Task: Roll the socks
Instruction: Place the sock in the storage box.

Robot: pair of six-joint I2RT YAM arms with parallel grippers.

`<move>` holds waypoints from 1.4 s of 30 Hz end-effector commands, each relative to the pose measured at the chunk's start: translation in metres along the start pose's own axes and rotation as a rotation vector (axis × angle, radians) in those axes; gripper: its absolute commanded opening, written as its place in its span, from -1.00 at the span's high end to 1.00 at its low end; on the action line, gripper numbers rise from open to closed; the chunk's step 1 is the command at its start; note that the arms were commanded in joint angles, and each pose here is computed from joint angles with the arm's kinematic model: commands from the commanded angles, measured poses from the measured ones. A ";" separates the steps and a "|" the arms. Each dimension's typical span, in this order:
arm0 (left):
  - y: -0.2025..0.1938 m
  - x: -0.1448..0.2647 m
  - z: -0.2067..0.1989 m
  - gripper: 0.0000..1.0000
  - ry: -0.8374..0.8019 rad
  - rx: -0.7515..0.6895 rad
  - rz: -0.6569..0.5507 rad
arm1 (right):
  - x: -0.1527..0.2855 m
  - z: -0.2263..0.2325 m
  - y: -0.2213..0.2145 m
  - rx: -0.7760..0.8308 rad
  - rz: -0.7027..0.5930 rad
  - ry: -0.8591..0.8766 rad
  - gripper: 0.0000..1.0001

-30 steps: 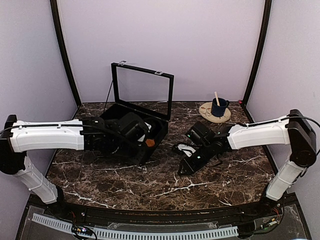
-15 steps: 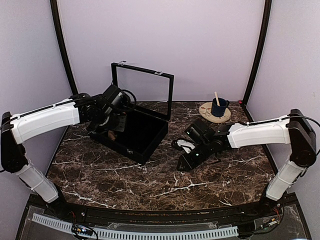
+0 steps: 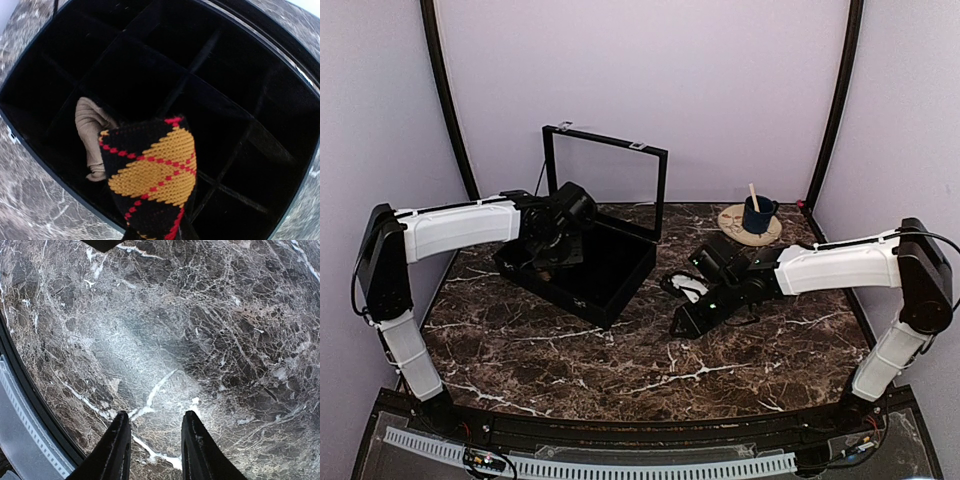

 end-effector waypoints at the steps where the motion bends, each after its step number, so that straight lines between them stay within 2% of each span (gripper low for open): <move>1: -0.006 -0.001 0.002 1.00 -0.014 0.162 0.037 | 0.001 0.004 0.007 0.014 -0.035 0.027 0.35; 13: -0.042 -0.017 0.000 1.00 -0.021 0.377 0.138 | 0.002 0.004 -0.001 0.031 -0.021 0.046 0.35; 25: -0.051 -0.032 -0.003 1.00 -0.008 0.441 0.176 | 0.000 -0.001 -0.010 0.024 -0.009 0.044 0.35; 42: -0.062 -0.054 -0.004 1.00 -0.009 0.531 0.314 | -0.001 -0.001 -0.009 0.030 -0.022 0.052 0.35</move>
Point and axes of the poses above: each gripper's point midway between its finger pads, its own x axis back along the fingers, its own z axis along the line the jaws close on, y = z × x, the point moved 1 cm from there along x, back along the fingers, and after that the axes turned 14 degrees about -x, right-handed, at the moved point
